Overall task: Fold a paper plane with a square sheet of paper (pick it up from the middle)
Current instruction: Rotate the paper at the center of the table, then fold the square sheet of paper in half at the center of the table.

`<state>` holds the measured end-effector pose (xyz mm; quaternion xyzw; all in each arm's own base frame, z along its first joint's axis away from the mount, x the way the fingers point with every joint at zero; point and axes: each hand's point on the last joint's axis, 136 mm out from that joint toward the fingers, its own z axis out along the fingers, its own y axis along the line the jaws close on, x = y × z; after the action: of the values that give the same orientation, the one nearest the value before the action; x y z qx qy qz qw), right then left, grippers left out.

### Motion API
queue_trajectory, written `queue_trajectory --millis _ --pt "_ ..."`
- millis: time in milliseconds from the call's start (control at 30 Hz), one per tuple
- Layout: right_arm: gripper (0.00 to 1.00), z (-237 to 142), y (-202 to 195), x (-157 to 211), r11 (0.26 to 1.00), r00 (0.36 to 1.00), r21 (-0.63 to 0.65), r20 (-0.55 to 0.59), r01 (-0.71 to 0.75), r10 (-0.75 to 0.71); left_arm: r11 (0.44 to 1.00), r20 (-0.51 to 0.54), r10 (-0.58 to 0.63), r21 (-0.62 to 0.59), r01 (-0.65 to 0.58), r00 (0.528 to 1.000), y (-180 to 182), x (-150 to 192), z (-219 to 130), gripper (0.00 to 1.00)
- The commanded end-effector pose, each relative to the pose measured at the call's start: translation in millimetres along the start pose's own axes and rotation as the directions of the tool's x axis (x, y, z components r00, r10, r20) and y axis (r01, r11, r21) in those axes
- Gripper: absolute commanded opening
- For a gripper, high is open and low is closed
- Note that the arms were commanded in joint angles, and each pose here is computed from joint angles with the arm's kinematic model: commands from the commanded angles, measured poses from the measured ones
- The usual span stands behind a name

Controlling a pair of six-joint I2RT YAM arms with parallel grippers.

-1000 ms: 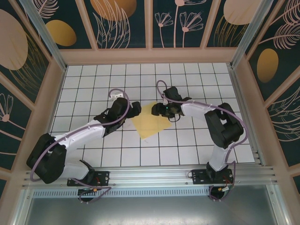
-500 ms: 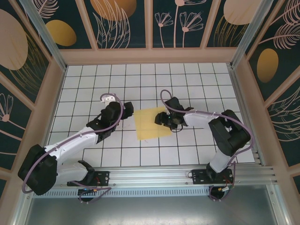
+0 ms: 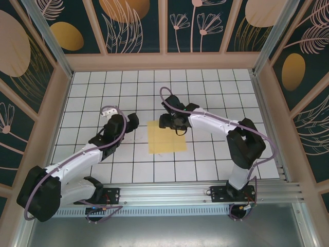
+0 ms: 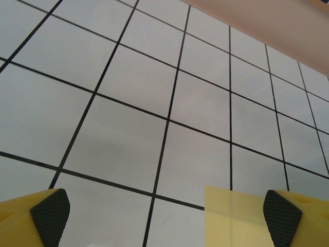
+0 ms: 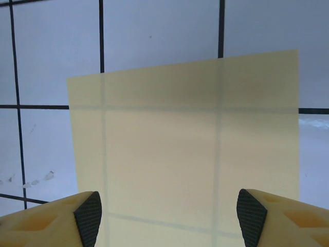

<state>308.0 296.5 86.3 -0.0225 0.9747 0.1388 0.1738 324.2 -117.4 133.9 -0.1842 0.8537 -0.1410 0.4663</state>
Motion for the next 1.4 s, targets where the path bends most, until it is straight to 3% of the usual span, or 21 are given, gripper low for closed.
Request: queue_trajectory --millis 0,267,633,867,1133,1367 --pt "0.74 18.2 -7.7 29.7 0.994 0.988 0.078 -0.140 0.070 -0.059 0.998 -0.065 -0.062 -0.004 0.062 0.996 12.8 14.7 2.4 0.99" --pt "0.77 39.3 3.6 31.5 0.984 0.987 0.169 -0.155 0.056 -0.030 1.000 -0.099 -0.017 -0.019 0.015 0.995 18.8 20.3 5.2 0.99" --pt "0.80 50.6 9.7 33.1 0.981 0.984 0.184 -0.175 0.065 -0.033 0.999 -0.079 -0.003 -0.034 0.000 0.997 20.2 14.4 3.8 0.99" --pt "0.81 62.4 3.5 42.0 0.976 0.978 0.205 -0.207 0.077 -0.034 0.999 -0.019 -0.042 -0.006 0.042 0.999 21.0 5.6 -5.1 0.99" --pt "0.81 81.5 -11.7 65.1 0.966 0.960 0.241 -0.281 0.093 -0.023 0.999 -0.031 -0.032 -0.009 0.032 0.999 23.1 8.9 -5.9 0.99" --pt "0.79 82.2 -23.3 68.3 0.953 0.960 0.285 -0.278 0.099 -0.016 1.000 -0.035 -0.029 -0.004 0.028 0.999 21.5 8.7 -5.9 0.99"
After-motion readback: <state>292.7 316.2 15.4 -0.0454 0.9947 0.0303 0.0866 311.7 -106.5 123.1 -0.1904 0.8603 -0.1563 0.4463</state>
